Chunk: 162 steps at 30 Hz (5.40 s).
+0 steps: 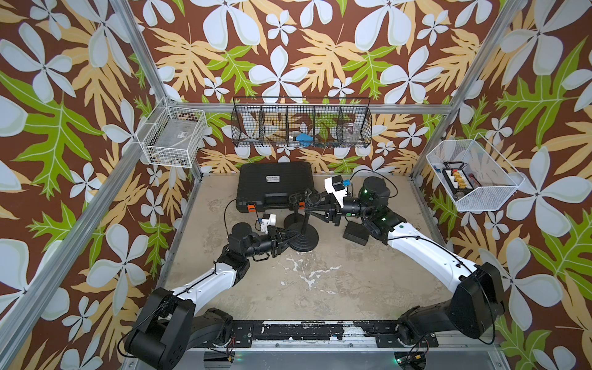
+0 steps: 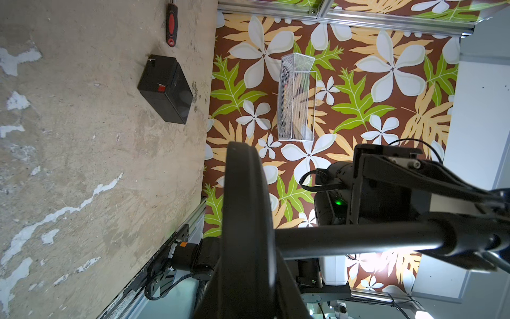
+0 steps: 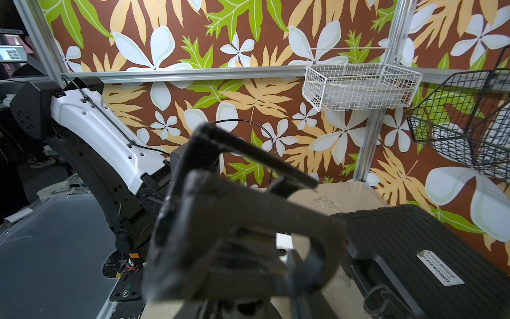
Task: Assemble a microphone stand
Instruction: Screw the microphone stand pole into the microphone stand base.
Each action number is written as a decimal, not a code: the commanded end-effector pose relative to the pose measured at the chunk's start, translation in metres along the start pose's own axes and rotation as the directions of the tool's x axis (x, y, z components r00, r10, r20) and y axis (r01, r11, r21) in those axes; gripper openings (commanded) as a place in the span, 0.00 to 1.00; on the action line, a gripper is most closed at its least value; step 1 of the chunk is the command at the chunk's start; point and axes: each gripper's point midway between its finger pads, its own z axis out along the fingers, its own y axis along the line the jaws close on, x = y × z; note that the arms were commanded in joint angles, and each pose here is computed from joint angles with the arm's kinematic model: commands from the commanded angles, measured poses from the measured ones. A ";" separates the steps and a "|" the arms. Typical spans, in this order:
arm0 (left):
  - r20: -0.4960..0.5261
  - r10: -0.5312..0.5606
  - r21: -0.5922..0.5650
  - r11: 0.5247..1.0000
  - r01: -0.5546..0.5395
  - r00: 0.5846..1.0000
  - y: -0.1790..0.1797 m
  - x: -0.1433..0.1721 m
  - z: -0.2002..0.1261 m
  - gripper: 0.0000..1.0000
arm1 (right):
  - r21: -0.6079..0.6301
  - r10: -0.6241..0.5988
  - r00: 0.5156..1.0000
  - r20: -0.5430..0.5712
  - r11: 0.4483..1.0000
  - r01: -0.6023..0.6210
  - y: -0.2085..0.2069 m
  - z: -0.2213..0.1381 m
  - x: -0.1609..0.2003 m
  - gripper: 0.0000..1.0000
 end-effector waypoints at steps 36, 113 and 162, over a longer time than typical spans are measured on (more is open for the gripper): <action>0.177 0.185 0.024 0.981 -0.192 0.967 -0.040 -0.042 -0.001 0.00 | 0.128 -0.097 0.993 0.062 0.988 0.089 0.028 -0.017 0.002 0.68; -0.052 0.180 0.010 0.984 -0.180 0.982 -0.026 -0.024 0.017 0.00 | 0.074 -0.127 0.987 0.096 0.990 0.120 0.001 -0.035 -0.006 0.61; 0.026 0.145 0.075 0.986 -0.147 0.989 -0.037 -0.045 0.023 0.00 | 0.355 -0.101 0.994 0.038 0.932 0.081 0.039 -0.004 -0.002 0.81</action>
